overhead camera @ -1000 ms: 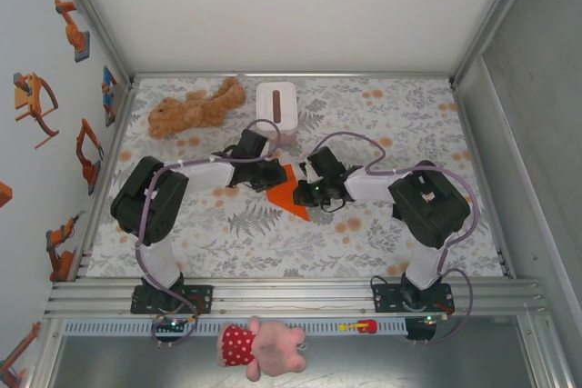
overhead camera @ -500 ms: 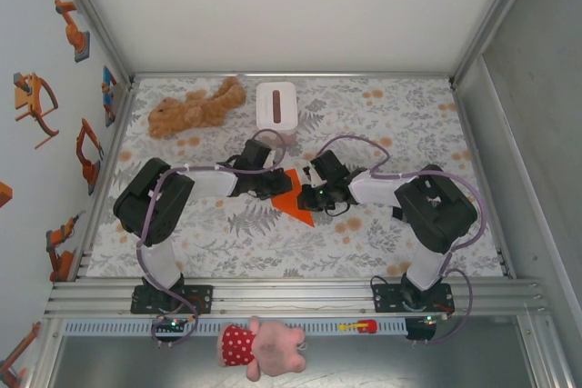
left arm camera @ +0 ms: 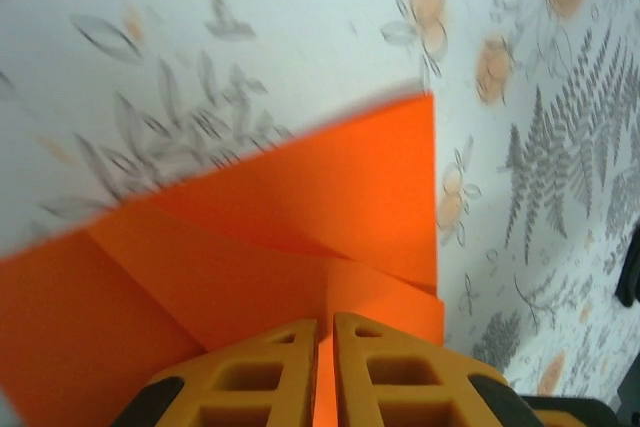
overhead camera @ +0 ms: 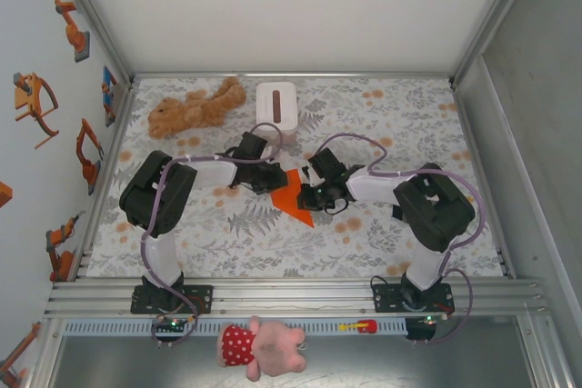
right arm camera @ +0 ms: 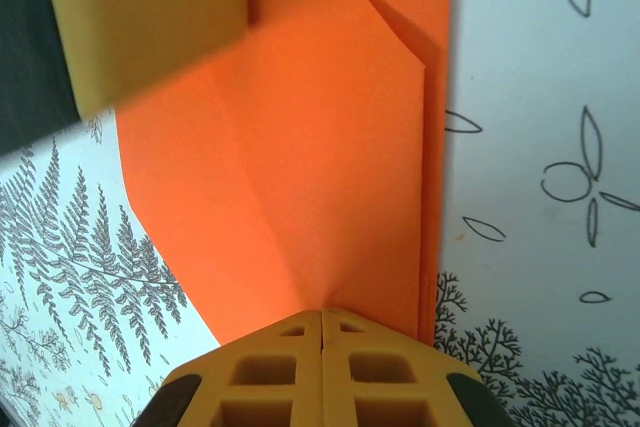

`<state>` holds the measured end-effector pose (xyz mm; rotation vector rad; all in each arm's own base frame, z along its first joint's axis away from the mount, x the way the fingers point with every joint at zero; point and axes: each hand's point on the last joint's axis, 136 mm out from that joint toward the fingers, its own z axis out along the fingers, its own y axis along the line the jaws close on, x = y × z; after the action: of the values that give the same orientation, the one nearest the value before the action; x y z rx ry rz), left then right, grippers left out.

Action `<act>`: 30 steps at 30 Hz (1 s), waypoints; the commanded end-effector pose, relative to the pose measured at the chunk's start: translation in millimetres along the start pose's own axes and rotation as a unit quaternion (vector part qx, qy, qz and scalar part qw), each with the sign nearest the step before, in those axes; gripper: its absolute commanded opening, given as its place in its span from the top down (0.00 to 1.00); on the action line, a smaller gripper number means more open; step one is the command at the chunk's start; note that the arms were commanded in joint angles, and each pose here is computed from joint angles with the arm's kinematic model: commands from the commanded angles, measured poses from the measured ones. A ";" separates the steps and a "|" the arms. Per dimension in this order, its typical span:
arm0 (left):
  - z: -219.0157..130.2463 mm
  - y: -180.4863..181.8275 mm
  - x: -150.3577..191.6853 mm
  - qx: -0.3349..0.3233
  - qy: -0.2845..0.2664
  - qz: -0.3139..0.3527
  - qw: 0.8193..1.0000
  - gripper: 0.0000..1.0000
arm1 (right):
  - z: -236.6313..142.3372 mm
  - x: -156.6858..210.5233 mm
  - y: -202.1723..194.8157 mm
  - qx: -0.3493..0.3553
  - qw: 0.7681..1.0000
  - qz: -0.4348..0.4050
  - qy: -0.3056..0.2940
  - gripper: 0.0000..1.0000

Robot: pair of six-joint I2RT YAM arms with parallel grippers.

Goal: Fold a paper plane with a square sheet of paper (pick it up from the middle)
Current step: Fourth fold the wing at the center of the table.

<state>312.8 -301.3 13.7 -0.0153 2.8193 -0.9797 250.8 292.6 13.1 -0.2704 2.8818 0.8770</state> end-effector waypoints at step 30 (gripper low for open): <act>-131.6 34.4 -55.8 -0.076 -0.198 -0.031 0.977 0.57 | -67.0 -56.6 41.7 -0.064 0.985 0.014 -0.158 0.69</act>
<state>357.8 -197.6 104.7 -0.2018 2.5400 -0.6724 278.1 304.2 88.1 -0.1564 2.6282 1.0225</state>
